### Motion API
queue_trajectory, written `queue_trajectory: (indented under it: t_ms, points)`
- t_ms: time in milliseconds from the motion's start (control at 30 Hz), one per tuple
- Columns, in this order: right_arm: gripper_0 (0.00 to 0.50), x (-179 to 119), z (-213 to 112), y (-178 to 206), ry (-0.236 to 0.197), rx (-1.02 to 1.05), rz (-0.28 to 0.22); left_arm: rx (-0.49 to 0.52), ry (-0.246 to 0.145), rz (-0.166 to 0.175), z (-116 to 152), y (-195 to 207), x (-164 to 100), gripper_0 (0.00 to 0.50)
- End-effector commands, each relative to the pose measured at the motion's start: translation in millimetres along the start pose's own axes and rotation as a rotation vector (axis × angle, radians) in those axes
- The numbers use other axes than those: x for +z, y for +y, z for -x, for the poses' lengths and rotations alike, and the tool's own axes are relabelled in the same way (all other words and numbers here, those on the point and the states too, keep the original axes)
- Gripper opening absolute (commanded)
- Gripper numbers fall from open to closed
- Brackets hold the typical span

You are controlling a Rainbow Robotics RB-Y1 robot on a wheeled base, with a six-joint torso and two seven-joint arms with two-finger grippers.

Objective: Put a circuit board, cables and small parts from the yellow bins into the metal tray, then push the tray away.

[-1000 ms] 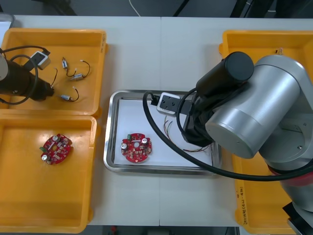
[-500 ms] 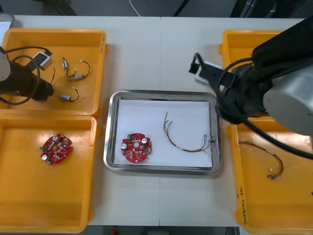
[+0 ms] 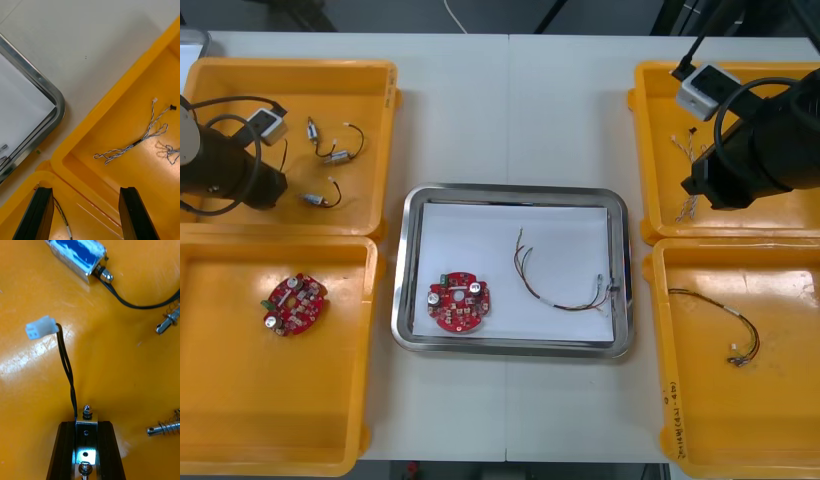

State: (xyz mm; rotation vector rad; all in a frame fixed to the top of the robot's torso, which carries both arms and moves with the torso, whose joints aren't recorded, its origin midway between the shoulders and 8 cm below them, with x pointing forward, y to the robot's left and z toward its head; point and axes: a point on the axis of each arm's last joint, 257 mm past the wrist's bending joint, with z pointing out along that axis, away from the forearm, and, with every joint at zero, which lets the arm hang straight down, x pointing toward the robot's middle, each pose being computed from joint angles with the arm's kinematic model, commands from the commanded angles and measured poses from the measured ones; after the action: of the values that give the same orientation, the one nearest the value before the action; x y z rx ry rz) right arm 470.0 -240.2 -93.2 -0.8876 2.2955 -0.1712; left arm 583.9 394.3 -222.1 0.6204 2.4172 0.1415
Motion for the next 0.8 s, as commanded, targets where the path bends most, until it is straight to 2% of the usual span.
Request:
queue_trajectory:
  t_ms: [33, 233, 400, 500, 567, 800]
  points:
    - [0.5, -15.9, 12.7, -35.8, -0.015, 0.135, -0.069, -0.011, -0.036, -0.005, 23.8, 14.3, -26.9, 0.001]
    - [0.5, -15.6, 8.6, -65.1, 0.011, 0.272, -0.138, -0.049, -0.021, -0.004, 22.5, 24.8, -48.7, 0.001]
    - [0.5, -13.3, 3.0, -96.1, 0.051, 0.365, -0.192, -0.063, 0.025, 0.03, 15.6, 34.9, -67.6, 0.001]
    - [0.5, -12.9, 1.6, -109.1, 0.067, 0.409, -0.204, -0.075, 0.041, 0.038, 13.9, 36.1, -75.5, 0.001]
    - [0.5, -12.7, -1.6, -119.1, 0.079, 0.447, -0.208, -0.117, 0.045, 0.04, 16.2, 33.8, -82.4, 0.003]
    - [0.5, -15.5, -19.9, -147.4, 0.108, 0.566, -0.212, -0.191, 0.061, 0.025, 29.0, 5.3, -102.6, 0.001]
